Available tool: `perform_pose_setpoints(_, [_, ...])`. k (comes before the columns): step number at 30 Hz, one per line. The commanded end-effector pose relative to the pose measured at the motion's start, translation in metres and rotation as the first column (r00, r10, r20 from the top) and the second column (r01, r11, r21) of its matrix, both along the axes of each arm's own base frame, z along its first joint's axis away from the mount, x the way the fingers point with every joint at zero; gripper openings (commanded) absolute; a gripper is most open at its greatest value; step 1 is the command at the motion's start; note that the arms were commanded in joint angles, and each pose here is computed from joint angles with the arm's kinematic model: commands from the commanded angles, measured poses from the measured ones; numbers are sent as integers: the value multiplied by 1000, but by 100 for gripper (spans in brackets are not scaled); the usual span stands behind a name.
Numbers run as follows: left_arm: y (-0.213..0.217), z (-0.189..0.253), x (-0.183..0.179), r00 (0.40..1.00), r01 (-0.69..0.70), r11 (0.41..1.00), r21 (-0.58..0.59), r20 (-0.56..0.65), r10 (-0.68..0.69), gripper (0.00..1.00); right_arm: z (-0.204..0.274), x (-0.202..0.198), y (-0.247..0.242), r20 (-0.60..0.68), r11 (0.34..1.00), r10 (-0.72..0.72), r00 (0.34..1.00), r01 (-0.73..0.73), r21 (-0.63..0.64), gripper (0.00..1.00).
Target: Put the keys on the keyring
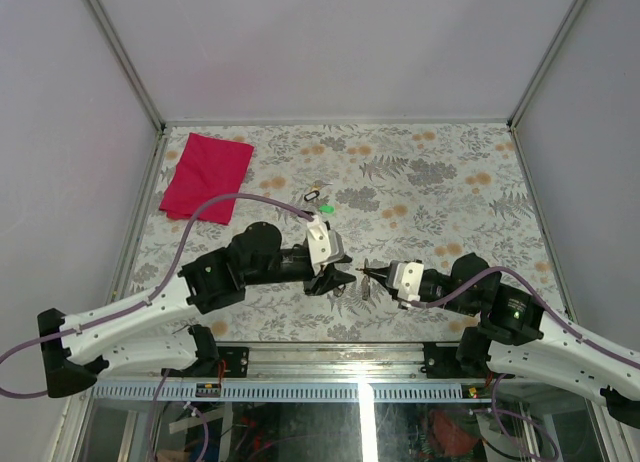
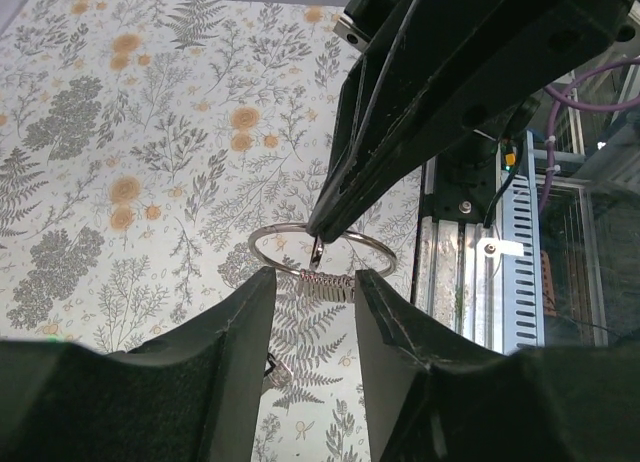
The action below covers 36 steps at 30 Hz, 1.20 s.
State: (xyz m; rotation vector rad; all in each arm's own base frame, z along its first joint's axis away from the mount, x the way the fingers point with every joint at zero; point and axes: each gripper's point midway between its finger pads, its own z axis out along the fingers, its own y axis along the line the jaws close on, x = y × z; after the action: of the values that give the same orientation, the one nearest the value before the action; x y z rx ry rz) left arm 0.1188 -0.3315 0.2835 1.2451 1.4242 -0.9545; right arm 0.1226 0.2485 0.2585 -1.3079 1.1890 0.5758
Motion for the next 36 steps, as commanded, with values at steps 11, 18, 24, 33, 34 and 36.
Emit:
perform_pose_setpoints(11, [-14,19,-4,998,59,997,-42,31,-58,30,42,-7,7,30,993,38,999,-41,115,0])
perform_pose_setpoints(18, [-16,18,-2,998,55,998,-38,28,-54,23,42,-8,8,26,992,46,999,-48,114,0])
perform_pose_setpoints(24, [-19,18,-2,998,59,998,-36,25,-58,11,40,-8,9,23,993,49,999,-52,110,0])
perform_pose_setpoints(33, [-21,21,0,999,41,998,-46,-9,-42,0,39,-5,6,30,993,29,999,-32,109,0])
perform_pose_setpoints(34, [-21,22,0,999,34,998,-48,-18,-34,0,40,-4,4,35,994,19,999,-23,110,3])
perform_pose_setpoints(36, [-21,22,2,999,8,999,-52,-41,-10,0,41,-1,1,47,993,-2,999,-3,116,10])
